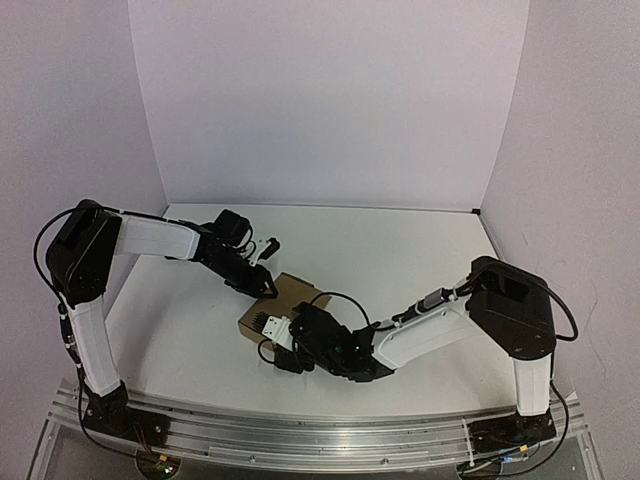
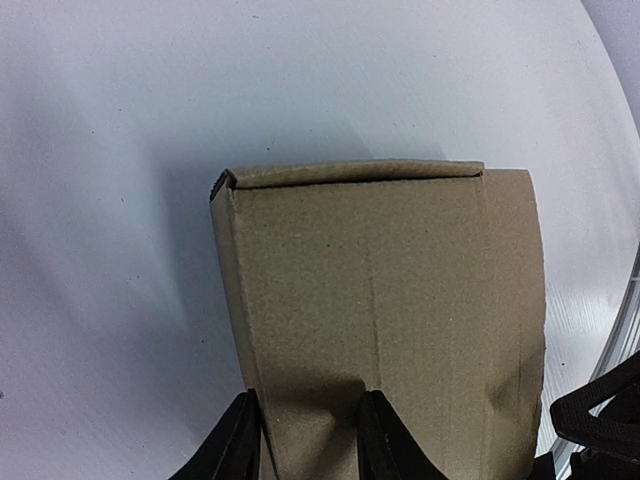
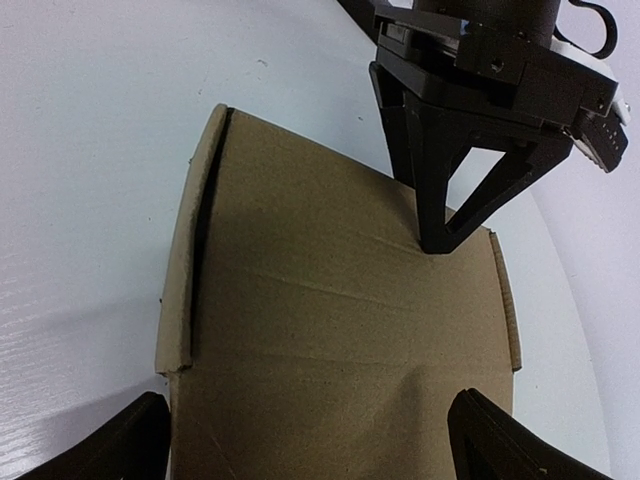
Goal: Fold the paper box
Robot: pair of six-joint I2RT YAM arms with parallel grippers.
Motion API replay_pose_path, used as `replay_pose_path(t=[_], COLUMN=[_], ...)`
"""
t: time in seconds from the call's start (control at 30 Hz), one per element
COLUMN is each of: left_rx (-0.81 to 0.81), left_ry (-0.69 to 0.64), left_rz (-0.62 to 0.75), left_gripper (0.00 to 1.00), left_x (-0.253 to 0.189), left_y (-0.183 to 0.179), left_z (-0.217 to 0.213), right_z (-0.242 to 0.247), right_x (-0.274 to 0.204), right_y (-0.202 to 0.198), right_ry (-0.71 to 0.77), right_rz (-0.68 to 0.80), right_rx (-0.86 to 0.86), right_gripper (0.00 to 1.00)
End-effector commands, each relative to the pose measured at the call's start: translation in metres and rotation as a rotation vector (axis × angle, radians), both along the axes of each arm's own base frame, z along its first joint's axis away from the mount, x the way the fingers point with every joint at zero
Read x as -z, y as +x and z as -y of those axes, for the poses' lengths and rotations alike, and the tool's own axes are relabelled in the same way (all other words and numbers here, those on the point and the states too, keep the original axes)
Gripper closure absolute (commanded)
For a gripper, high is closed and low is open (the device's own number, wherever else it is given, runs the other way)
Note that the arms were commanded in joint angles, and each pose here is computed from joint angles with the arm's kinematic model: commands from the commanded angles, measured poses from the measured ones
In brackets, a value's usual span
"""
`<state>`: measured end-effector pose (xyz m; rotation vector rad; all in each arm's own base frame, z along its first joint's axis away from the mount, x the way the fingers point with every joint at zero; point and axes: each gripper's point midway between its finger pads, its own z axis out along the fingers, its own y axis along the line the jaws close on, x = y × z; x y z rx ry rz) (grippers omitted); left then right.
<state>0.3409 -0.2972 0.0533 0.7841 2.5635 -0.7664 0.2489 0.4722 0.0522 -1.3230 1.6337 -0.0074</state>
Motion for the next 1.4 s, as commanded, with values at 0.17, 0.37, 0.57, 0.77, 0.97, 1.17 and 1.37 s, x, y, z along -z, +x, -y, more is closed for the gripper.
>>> replay_pose_path(t=[0.17,0.37,0.57,0.77,0.97,1.17,1.37], left_rx=[0.012,0.010,0.012,0.008,0.006,0.000,-0.001], left_ry=[0.084,0.085,0.088,0.084,0.085,0.083,0.081], left_rz=[-0.085,-0.085,-0.085,-0.084,-0.092,-0.094,-0.093], left_gripper=[0.68,0.69,0.69,0.69,0.69,0.69,0.69], left_x=[0.024,0.026,0.027,0.025,0.027,0.027,0.026], left_y=[-0.022,-0.021,-0.022,-0.021,-0.022,-0.023,-0.023], left_z=[-0.014,-0.014,-0.014,-0.014,-0.014,-0.014,-0.015], right_z=[-0.026,-0.027,-0.020,0.023,0.052,0.011,0.006], right_x=[-0.044,-0.072,-0.101,-0.106,-0.035,-0.012,0.000], right_y=[-0.012,-0.037,-0.047,-0.018,-0.042,-0.078,-0.065], right_ry=[0.188,0.266,0.343,0.522,0.517,0.475,0.493], right_rz=[-0.115,-0.227,-0.268,-0.544,-0.800,-0.746,-0.663], right_rx=[-0.043,-0.127,-0.144,0.246,0.504,0.300,0.315], right_gripper=[0.02,0.02,0.02,0.06,0.18,0.22,0.45])
